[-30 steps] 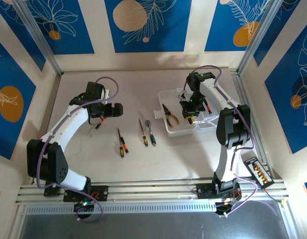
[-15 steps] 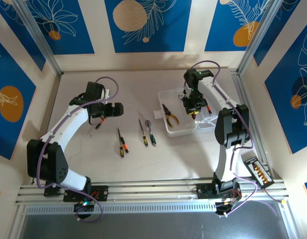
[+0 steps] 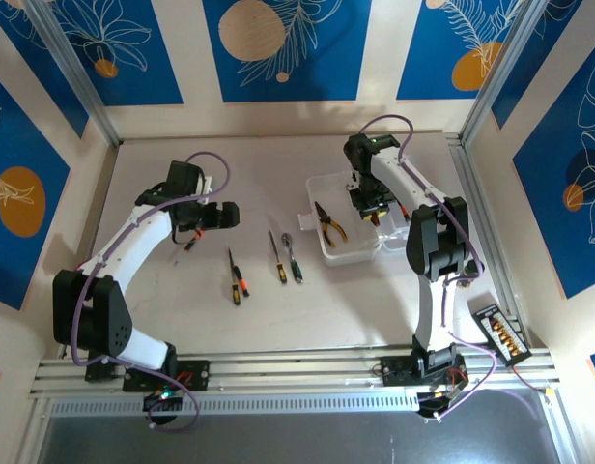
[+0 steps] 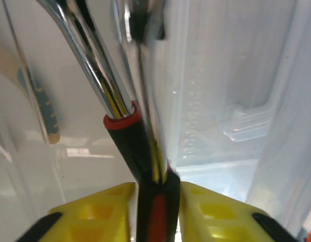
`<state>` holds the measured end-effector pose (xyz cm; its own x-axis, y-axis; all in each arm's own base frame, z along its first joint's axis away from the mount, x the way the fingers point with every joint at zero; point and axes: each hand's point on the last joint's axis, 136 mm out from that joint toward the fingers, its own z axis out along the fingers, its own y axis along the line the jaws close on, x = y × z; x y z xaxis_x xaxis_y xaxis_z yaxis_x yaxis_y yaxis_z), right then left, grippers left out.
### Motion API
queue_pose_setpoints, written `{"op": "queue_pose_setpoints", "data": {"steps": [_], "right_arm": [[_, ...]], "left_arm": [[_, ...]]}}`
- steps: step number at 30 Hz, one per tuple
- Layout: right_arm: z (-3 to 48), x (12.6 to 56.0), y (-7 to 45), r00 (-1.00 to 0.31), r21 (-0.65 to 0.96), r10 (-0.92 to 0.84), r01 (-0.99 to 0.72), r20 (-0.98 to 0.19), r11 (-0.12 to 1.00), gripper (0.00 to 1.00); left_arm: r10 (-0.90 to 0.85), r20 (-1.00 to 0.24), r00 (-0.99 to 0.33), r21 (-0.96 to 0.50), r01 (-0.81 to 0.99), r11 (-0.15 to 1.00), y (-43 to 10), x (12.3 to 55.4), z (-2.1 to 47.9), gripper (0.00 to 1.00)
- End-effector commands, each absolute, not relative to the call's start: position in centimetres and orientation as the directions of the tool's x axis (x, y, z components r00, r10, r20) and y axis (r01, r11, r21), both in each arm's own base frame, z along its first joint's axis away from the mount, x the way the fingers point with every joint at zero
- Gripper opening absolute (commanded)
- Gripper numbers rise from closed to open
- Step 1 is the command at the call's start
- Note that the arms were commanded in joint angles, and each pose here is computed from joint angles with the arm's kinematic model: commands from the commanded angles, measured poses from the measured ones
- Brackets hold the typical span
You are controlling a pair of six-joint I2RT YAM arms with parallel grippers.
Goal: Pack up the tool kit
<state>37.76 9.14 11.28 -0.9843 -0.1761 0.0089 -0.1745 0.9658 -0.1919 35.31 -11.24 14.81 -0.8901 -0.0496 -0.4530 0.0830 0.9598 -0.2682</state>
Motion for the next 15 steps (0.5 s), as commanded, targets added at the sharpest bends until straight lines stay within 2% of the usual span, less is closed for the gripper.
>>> {"op": "queue_pose_setpoints", "data": {"steps": [1, 4, 7, 15], "right_arm": [[12.4, 38.0, 8.6, -0.986, -0.239, -0.166, -0.160, -0.005, 0.958, 0.34], [12.4, 38.1, 8.5, -0.986, -0.245, -0.166, -0.160, -0.003, 0.956, 0.44], [12.5, 38.1, 8.6, -0.986, -0.247, -0.169, -0.162, -0.007, 0.955, 0.49], [13.5, 38.1, 10.4, -0.980, -0.188, -0.194, -0.182, -0.045, 0.965, 0.51]], "left_arm": [[-0.061, -0.456, -0.888, -0.300, 0.089, 0.950, -11.7, 35.1, 15.2, 1.00], [-0.062, -0.456, -0.888, -0.300, 0.088, 0.950, -11.7, 35.1, 15.2, 1.00], [-0.063, -0.456, -0.888, -0.301, 0.088, 0.949, -11.7, 35.1, 15.2, 1.00], [-0.063, -0.450, -0.891, -0.304, 0.086, 0.949, -11.7, 35.1, 15.0, 1.00]]}}
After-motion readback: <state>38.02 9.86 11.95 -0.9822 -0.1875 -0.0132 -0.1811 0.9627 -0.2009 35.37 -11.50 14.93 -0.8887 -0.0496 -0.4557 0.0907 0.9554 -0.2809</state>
